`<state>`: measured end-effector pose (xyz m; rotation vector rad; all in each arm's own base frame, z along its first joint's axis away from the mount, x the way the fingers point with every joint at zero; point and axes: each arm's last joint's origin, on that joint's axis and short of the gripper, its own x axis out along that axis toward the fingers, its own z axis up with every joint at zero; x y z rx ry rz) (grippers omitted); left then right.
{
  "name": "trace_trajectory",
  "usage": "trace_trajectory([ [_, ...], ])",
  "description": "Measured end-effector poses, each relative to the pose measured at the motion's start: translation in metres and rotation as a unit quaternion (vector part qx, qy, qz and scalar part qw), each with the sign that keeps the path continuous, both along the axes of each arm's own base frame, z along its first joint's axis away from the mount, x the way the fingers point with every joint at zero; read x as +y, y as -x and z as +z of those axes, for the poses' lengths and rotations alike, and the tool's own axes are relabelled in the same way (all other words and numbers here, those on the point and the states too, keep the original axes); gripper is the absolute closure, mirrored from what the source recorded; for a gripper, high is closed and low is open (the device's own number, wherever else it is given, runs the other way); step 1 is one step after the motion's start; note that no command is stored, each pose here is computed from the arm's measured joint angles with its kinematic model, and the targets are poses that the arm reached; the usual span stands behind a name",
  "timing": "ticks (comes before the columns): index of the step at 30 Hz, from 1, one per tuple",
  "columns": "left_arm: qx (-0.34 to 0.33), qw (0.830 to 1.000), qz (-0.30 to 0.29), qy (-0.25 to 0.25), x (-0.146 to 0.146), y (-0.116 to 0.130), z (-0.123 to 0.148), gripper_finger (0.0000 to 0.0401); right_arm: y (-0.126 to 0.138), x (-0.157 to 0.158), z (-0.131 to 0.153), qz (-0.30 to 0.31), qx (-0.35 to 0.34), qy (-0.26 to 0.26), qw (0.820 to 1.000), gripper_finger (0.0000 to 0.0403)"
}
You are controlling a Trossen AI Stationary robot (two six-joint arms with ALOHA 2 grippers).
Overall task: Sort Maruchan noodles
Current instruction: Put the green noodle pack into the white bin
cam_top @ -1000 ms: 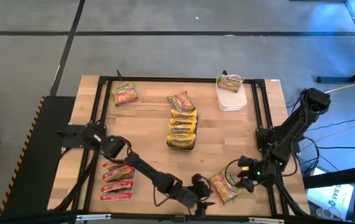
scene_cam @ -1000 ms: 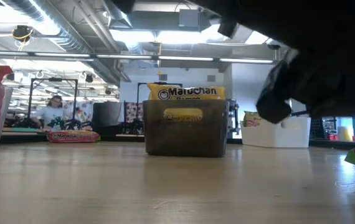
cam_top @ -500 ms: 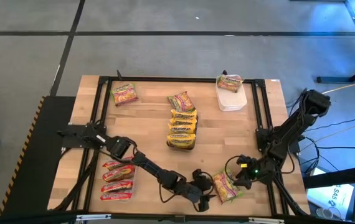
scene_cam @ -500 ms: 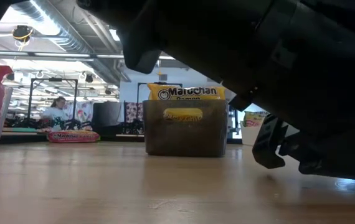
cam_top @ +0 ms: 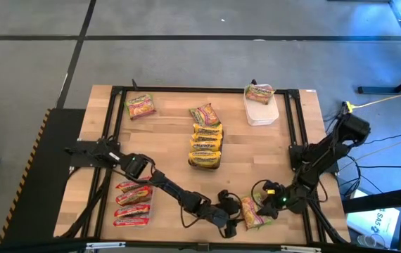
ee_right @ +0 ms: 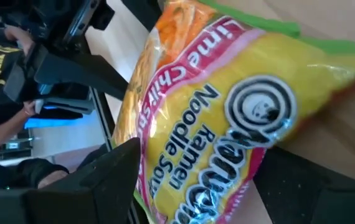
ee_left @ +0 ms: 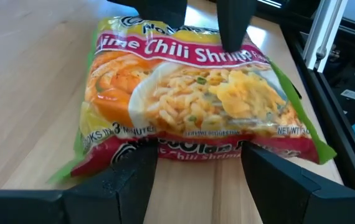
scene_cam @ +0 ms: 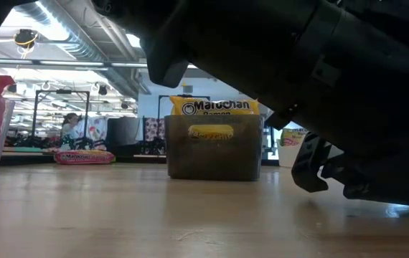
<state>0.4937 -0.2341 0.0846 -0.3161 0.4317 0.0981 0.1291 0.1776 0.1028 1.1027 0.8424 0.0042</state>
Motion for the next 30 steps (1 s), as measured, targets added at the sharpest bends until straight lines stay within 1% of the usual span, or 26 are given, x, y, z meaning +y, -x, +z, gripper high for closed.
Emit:
trace_trajectory([
  [6, 0.000, 1.000, 0.000, -0.001, 0.000, 0.000, 0.000, 0.0170, -0.010, 0.009, 0.002, -0.003, -0.020, 0.026, 0.999, 0.0116],
  [10, 0.000, 1.000, -0.001, -0.001, -0.002, 0.001, 0.000, 0.0170, -0.016, 0.014, 0.010, -0.029, -0.055, 0.032, 0.998, 0.0116],
  [14, -0.006, 1.000, -0.009, -0.011, -0.006, 0.002, 0.000, 0.0170, -0.020, 0.019, 0.016, -0.023, -0.074, 0.042, 0.996, 0.0116],
  [18, -0.016, 1.000, -0.006, -0.009, -0.007, 0.002, 0.001, 0.0170, -0.022, 0.023, 0.020, -0.020, -0.070, 0.049, 0.996, 0.0116],
  [23, -0.021, 1.000, -0.005, -0.006, -0.006, 0.001, 0.002, 0.0170, -0.026, 0.027, 0.017, -0.023, -0.062, 0.062, 0.996, 0.0120],
  [26, -0.021, 1.000, -0.006, -0.004, -0.006, 0.001, 0.002, 0.0170, -0.028, 0.028, 0.016, -0.024, -0.062, 0.070, 0.995, 0.0147],
  [30, -0.018, 1.000, -0.015, -0.016, -0.010, 0.003, 0.001, 0.0170, -0.029, 0.029, 0.016, -0.009, -0.069, 0.088, 0.994, 0.0214],
])
